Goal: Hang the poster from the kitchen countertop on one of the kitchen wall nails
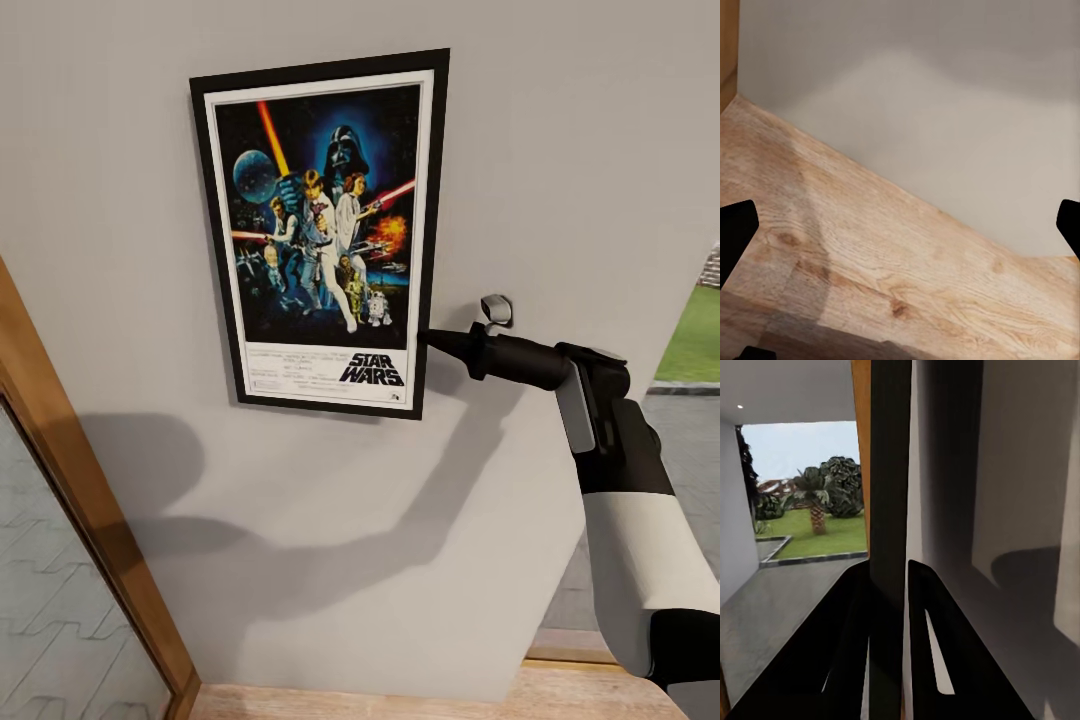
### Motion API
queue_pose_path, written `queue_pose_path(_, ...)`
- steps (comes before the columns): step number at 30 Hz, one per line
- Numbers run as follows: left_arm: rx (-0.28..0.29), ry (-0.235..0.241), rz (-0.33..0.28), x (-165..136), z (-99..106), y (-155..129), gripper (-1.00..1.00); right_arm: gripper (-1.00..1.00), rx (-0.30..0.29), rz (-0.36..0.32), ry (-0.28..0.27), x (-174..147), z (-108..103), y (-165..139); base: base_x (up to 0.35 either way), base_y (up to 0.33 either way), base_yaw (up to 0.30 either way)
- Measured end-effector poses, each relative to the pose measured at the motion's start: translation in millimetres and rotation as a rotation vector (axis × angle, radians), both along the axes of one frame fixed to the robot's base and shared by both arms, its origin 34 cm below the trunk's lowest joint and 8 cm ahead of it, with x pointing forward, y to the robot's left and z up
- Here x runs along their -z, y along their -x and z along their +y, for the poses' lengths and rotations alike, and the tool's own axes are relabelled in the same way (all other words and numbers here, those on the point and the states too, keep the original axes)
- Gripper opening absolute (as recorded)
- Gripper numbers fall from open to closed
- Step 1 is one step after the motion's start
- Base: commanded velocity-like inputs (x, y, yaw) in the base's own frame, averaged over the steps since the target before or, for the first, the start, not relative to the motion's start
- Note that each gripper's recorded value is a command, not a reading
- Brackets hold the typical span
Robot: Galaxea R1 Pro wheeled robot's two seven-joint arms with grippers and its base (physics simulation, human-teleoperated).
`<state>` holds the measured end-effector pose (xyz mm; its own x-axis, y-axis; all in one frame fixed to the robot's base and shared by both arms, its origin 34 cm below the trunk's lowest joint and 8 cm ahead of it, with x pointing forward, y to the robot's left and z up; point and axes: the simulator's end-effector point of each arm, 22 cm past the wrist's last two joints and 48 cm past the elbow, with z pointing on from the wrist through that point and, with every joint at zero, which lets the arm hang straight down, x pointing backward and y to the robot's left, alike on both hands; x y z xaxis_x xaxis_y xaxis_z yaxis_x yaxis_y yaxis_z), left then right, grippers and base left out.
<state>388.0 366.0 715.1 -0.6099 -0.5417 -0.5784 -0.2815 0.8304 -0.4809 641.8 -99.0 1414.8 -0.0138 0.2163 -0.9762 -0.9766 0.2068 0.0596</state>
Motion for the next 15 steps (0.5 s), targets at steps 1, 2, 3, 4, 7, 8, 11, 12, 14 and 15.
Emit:
queue_pose_path(1, 0.0, 0.0, 0.0, 0.0, 0.0, 0.0, 1.0, -1.0, 0.0, 0.0, 0.0, 0.0, 0.0, 0.0, 0.0, 0.0, 0.0)
queue_pose_path(2, 0.0, 0.0, 0.0, 0.0, 0.0, 0.0, 1.0, -1.0, 0.0, 0.0, 0.0, 0.0, 0.0, 0.0, 0.0, 0.0, 0.0)
queue_pose_path(3, 0.0, 0.0, 0.0, 0.0, 0.0, 0.0, 1.0, -1.0, 0.0, 0.0, 0.0, 0.0, 0.0, 0.0, 0.0, 0.0, 0.0)
queue_pose_path(4, 0.0, 0.0, 0.0, 0.0, 0.3, 0.0, 1.0, -1.0, 0.0, 0.0, 0.0, 0.0, -0.1, 0.0, 0.0, 0.0, 0.0)
queue_pose_path(7, 0.0, -0.001, 0.0, -0.1, 0.6, 0.1, 1.0, -1.0, 0.0, 0.0, 0.0, -0.1, -0.3, 0.0, 0.0, 0.0, 0.0)
queue_pose_path(8, 0.0, -0.001, 0.0, -0.1, 0.7, 0.1, 1.0, -1.0, 0.0, 0.0, 0.0, 0.0, -0.2, 0.0, 0.0, 0.0, 0.0)
queue_pose_path(11, 0.001, -0.001, 0.0, -0.1, 0.7, 0.1, 1.0, -1.0, 0.0, 0.0, 0.0, 0.0, -0.1, 0.0, 0.0, 0.0, 0.0)
queue_pose_path(12, 0.001, -0.001, 0.0, -0.1, 0.8, 0.1, 1.0, -1.0, 0.0, 0.0, 0.0, 0.0, -0.2, 0.0, 0.0, 0.0, 0.0)
queue_pose_path(14, 0.001, -0.001, 0.0, -0.1, 0.8, 0.1, 1.0, -1.0, 0.0, 0.0, -0.001, -0.1, -0.3, 0.0, 0.004, 0.0, 0.0)
queue_pose_path(15, 0.001, -0.001, 0.0, -0.1, 0.8, 0.1, 1.0, -1.0, 0.0, 0.0, -0.001, -0.1, -0.3, 0.0, 0.08, 0.0, 0.0)
